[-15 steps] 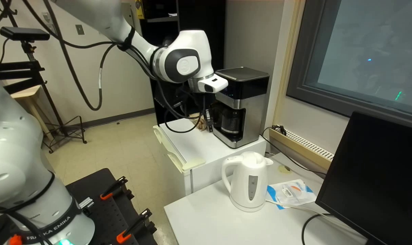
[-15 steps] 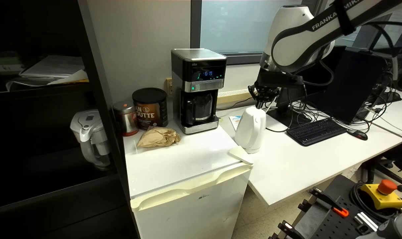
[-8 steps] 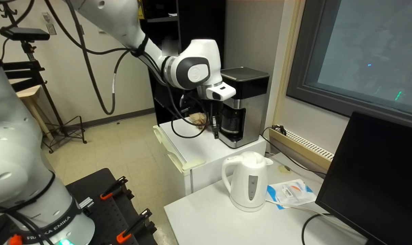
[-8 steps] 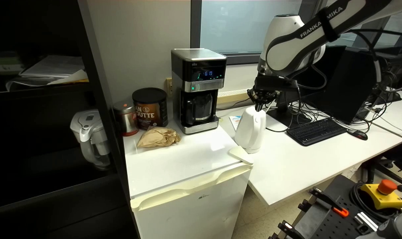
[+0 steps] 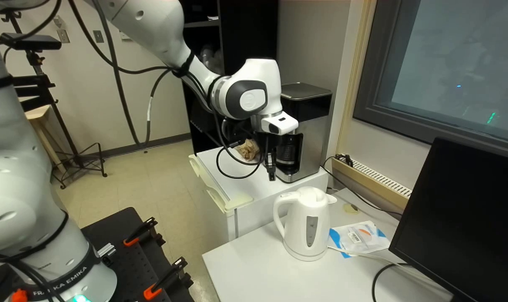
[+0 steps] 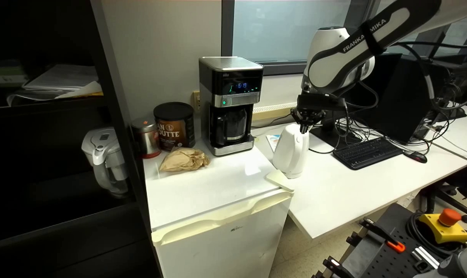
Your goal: Turn on the electric kettle using the on switch on it
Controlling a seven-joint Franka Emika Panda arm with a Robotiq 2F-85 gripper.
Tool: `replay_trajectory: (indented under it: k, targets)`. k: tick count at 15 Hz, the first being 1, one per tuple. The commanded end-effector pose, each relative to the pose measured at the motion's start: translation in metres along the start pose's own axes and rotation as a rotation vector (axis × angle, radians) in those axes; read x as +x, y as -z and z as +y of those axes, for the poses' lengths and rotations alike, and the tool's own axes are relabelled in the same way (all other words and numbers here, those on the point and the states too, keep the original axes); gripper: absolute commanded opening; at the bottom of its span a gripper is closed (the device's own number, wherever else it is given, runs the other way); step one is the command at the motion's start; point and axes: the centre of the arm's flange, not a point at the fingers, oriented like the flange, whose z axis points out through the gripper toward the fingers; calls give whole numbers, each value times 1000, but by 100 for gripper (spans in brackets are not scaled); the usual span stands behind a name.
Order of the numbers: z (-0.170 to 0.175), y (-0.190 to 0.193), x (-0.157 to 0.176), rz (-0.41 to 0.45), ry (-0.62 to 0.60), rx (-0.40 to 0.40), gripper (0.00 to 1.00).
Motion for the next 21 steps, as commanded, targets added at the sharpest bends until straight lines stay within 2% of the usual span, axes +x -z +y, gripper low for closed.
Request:
replay_trajectory:
  k: [1,13,21]
  targets:
    - [-10,-10,12,0,-40,-5,0]
    - [-26,-37,36,-12,-98,-17,0]
    - [-21,-55,47,-26,-142,-33,0]
